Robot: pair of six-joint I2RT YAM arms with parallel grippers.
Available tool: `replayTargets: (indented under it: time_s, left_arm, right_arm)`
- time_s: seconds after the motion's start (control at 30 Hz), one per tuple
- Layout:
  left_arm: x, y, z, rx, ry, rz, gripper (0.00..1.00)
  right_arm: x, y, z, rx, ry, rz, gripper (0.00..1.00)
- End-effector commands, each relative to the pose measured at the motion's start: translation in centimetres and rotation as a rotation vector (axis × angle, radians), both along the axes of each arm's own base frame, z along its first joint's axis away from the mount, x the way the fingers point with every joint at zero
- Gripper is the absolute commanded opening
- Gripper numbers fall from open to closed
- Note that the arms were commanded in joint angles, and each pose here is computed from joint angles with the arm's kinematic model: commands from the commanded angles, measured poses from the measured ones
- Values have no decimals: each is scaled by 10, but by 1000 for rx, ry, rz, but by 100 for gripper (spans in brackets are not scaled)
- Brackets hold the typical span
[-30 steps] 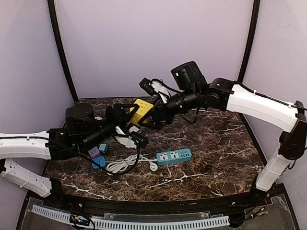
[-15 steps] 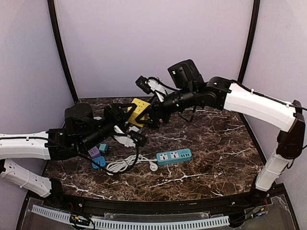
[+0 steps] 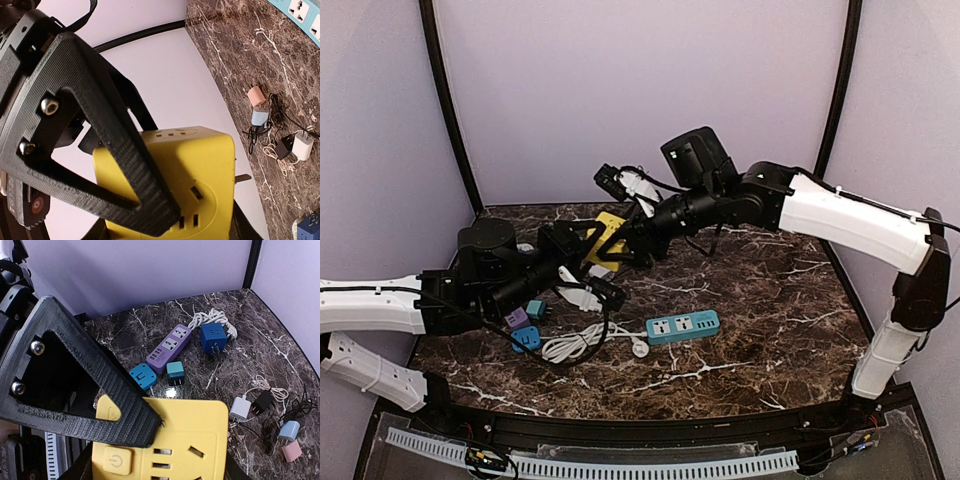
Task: Insert the plug
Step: Pick up the plug from the center of the board.
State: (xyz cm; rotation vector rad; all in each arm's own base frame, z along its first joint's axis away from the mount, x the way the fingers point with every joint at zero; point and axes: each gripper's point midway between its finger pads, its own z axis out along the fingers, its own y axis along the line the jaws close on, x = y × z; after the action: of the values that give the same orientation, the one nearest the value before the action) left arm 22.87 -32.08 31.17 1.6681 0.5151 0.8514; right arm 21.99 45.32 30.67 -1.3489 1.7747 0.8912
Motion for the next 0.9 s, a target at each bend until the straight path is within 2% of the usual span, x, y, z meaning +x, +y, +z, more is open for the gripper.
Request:
replayTargets:
  time_s: [0.0,0.03,0.07,0.1,0.13,0.17,0.23,0.27,0.3,0.33,0.37,0.4,0.43,0.47,0.5,0.53,0.57,0.63,0.7,0.87]
  left_arm:
    - [-9,0,11,-37,-21,-36,1]
    - [-8,0,10,-37,-16,-34,1]
    - [-8,1,9,-44,-4,-27,3]
    - [-7,2,8,-48,11,-21,27]
    - [-6,4,7,-69,59,-1,42]
    - [-5,5,7,-85,92,11,70]
    - [-2,11,6,-159,241,71,90]
    - [-5,17,-2,-196,388,110,92]
    - [-3,22,-6,-219,460,139,96]
    - [-11,25,-18,-259,626,162,97]
    - [-10,33,-24,-286,713,194,98]
    - [-21,36,-36,-328,883,210,98]
    - [-18,45,-42,-367,957,252,99]
    - [-29,48,-56,-403,1112,278,99]
    - [-25,58,-60,-482,1195,342,99]
    - [-37,58,-73,-479,1308,337,99]
    - [-36,64,-74,-558,1399,370,99]
    - [-29,78,-87,-663,1496,450,99]
    - [-15,95,-100,-771,1527,529,99]
    - [9,136,-135,-947,1509,693,100]
  right_arm:
    - [6,0,13,41,12,-13,22]
    - [5,0,13,40,11,-9,14]
    - [5,-2,12,34,8,-12,0]
    - [5,-4,10,27,-1,-14,0]
    - [6,-7,8,16,-11,-10,0]
    - [6,-11,5,0,-24,-3,0]
    - [10,-23,-7,-40,-46,18,0]
    - [14,-30,-14,-56,-51,33,0]
    - [17,-38,-20,-63,-45,56,0]
    - [18,-45,-25,-60,-36,91,0]
    - [19,-52,-30,-54,-30,128,0]
    - [18,-58,-35,-41,-20,172,0]
    - [17,-64,-40,-29,-19,217,0]
    - [14,-68,-45,-16,-13,262,0]
    - [13,-72,-53,-17,-19,295,0]
    - [12,-75,-60,-18,-28,326,0]
    - [11,-77,-68,-23,-49,358,0]
    - [8,-80,-86,-36,-69,407,0]
    - [4,-85,-102,-40,-68,452,0]
    - [-4,-113,-124,-11,-80,530,0]
